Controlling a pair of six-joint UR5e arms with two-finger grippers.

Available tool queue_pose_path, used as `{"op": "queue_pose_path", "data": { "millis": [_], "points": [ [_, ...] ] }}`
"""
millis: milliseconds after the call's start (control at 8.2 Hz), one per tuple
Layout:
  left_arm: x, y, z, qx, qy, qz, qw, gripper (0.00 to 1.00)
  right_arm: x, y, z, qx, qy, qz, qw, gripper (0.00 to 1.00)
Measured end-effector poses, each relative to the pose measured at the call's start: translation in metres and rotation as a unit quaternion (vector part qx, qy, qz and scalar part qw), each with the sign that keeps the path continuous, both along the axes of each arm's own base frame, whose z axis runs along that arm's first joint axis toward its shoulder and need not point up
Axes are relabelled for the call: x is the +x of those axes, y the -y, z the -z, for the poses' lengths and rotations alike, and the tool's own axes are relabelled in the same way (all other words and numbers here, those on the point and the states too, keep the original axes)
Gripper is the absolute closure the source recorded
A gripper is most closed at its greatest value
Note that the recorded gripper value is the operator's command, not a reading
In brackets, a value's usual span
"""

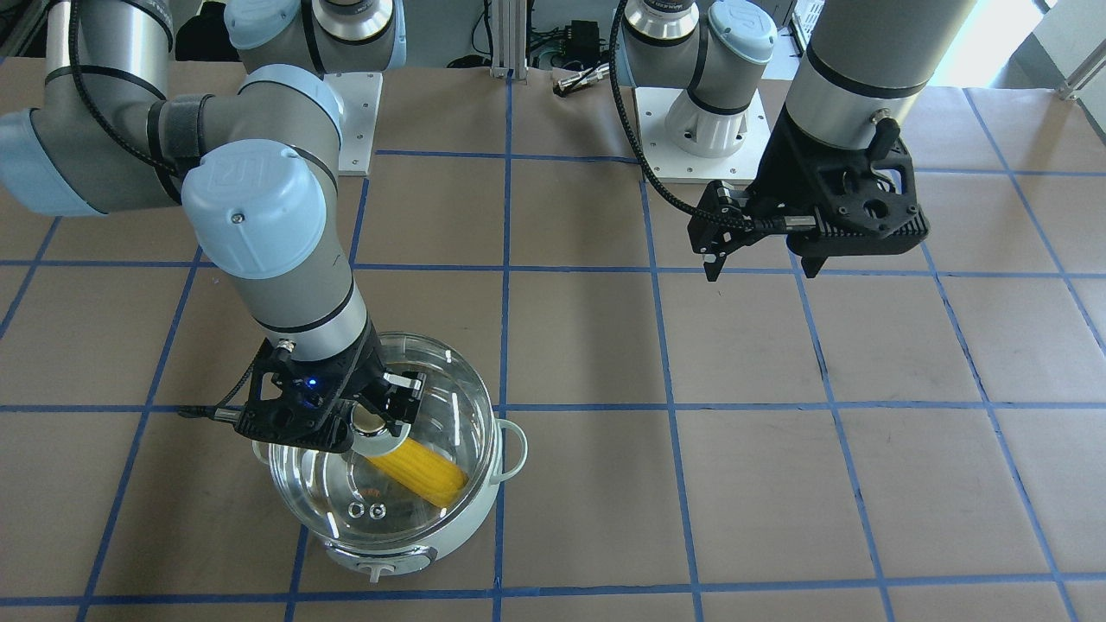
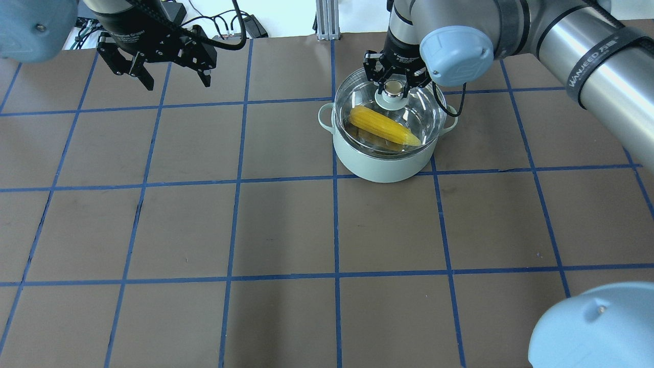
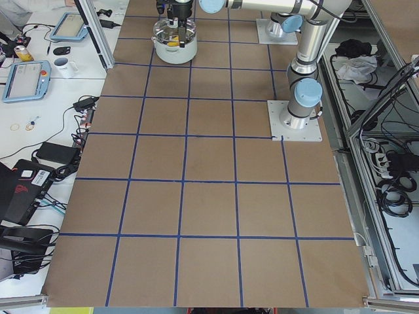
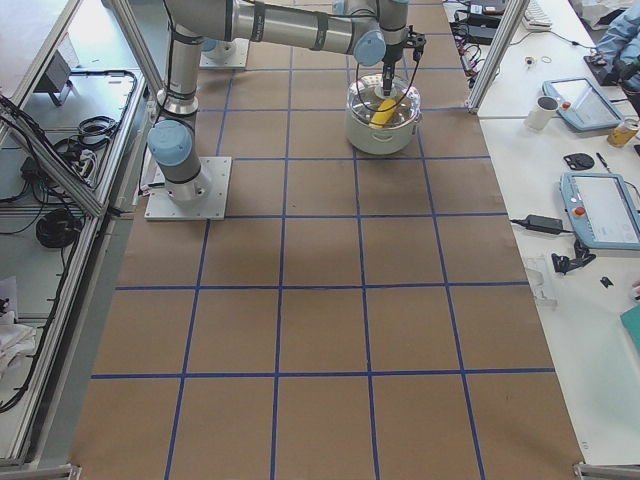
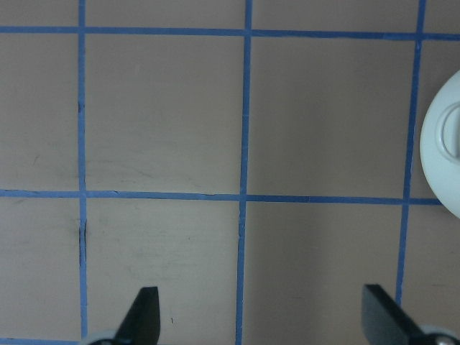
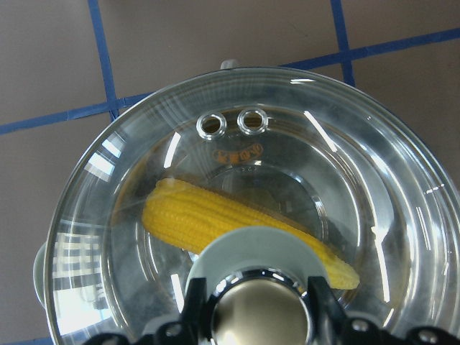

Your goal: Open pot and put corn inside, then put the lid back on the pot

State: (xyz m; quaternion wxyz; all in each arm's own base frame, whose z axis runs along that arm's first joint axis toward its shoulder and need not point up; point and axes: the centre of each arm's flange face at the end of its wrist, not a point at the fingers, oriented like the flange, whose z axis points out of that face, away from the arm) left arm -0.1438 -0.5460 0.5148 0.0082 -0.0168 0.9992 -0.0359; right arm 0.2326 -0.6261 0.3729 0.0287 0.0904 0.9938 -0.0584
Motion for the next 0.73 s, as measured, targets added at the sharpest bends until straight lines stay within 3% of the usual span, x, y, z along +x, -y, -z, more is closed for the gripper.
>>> {"op": "queue_pose_path", "data": {
  "millis": [244,732],
  "points": [
    [0.002,-0.002,0.010,0.011,-0.012,0.024,0.9996,0.00,0.000,-0.001,0.002,0.002,0.000,0.004,1.0000,0.78],
    [0.012,-0.007,0.010,0.016,-0.012,0.015,0.9997,0.00,0.000,-0.006,0.011,0.009,-0.001,0.005,0.9999,0.75]
  ]
}}
